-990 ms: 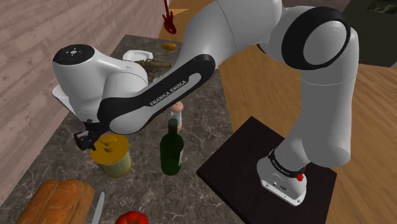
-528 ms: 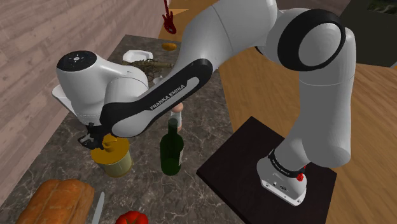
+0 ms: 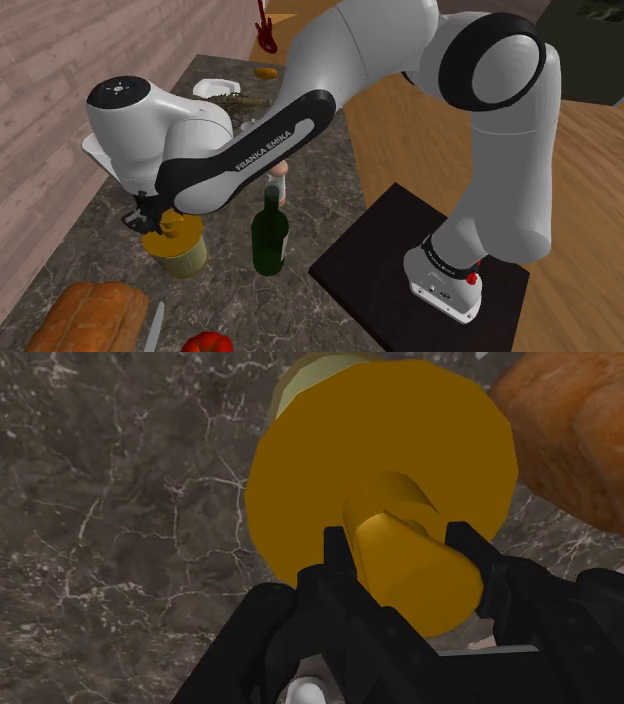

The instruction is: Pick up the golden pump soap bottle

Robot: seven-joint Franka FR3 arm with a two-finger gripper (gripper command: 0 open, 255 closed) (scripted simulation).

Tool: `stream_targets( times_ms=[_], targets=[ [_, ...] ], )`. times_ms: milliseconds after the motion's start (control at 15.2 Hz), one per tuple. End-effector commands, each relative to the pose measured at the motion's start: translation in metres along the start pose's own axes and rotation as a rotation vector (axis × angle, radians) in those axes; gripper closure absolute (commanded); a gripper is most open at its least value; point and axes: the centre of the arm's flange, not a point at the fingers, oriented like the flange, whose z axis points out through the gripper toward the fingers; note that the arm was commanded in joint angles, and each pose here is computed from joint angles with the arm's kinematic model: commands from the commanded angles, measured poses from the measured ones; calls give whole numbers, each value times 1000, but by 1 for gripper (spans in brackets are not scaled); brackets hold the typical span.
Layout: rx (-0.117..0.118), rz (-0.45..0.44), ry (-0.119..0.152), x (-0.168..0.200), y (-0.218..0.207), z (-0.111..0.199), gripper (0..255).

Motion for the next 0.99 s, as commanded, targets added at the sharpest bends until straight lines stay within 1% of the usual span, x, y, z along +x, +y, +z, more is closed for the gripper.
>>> stream_targets(
  times_ms=[0,792,924],
  targets=[
    [0,0,0,1,0,-10,255],
    [0,0,0,9,-1,-73,255],
    [0,0,0,10,-1,-74,255]
  ],
)
